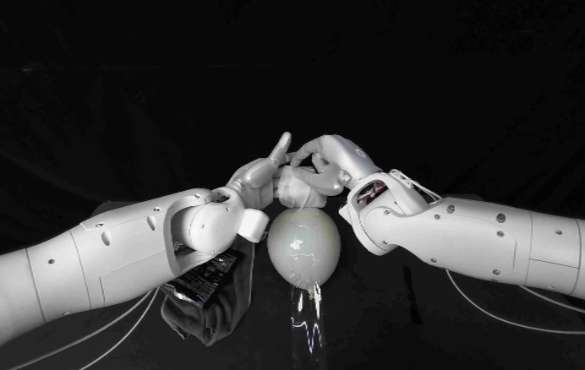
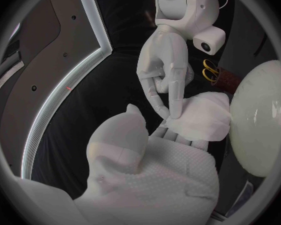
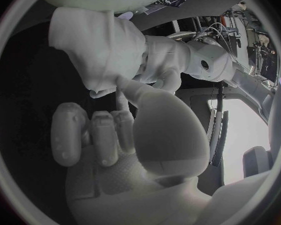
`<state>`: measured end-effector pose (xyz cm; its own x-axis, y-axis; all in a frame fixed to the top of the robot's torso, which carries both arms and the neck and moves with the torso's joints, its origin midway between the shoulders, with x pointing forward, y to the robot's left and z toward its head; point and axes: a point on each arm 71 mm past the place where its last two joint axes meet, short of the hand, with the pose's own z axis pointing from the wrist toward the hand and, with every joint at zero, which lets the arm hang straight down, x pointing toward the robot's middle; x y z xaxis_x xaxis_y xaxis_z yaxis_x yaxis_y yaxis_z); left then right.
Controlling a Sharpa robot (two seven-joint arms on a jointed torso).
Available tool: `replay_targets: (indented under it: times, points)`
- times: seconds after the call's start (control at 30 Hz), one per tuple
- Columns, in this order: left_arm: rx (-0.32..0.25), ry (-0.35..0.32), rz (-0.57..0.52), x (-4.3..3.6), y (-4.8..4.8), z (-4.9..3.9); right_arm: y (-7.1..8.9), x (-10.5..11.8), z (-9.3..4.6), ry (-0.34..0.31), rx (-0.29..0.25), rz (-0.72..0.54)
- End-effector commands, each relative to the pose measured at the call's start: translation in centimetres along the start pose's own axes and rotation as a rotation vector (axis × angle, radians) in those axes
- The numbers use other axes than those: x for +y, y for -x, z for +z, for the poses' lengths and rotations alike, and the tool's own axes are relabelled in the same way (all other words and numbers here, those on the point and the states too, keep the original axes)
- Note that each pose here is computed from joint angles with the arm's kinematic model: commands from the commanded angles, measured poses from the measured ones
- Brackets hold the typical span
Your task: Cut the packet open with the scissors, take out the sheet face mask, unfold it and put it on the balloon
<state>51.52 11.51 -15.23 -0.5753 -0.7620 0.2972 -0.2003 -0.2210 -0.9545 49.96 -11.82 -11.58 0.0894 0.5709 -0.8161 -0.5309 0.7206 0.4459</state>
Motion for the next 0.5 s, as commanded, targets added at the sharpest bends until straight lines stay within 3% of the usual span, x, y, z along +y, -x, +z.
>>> replay_targets:
  times: [0.03, 0.5]
  points:
    - [0.052, 0.004, -0.029, -0.06, -0.45, -0.04, 0.26, -0.17, 0.01, 0.005, -0.014, -0.008]
    - [0.08, 0.043, -0.081, 0.11, -0.34, -0.38, 0.45, -0.57, -0.04, -0.009, -0.018, -0.01]
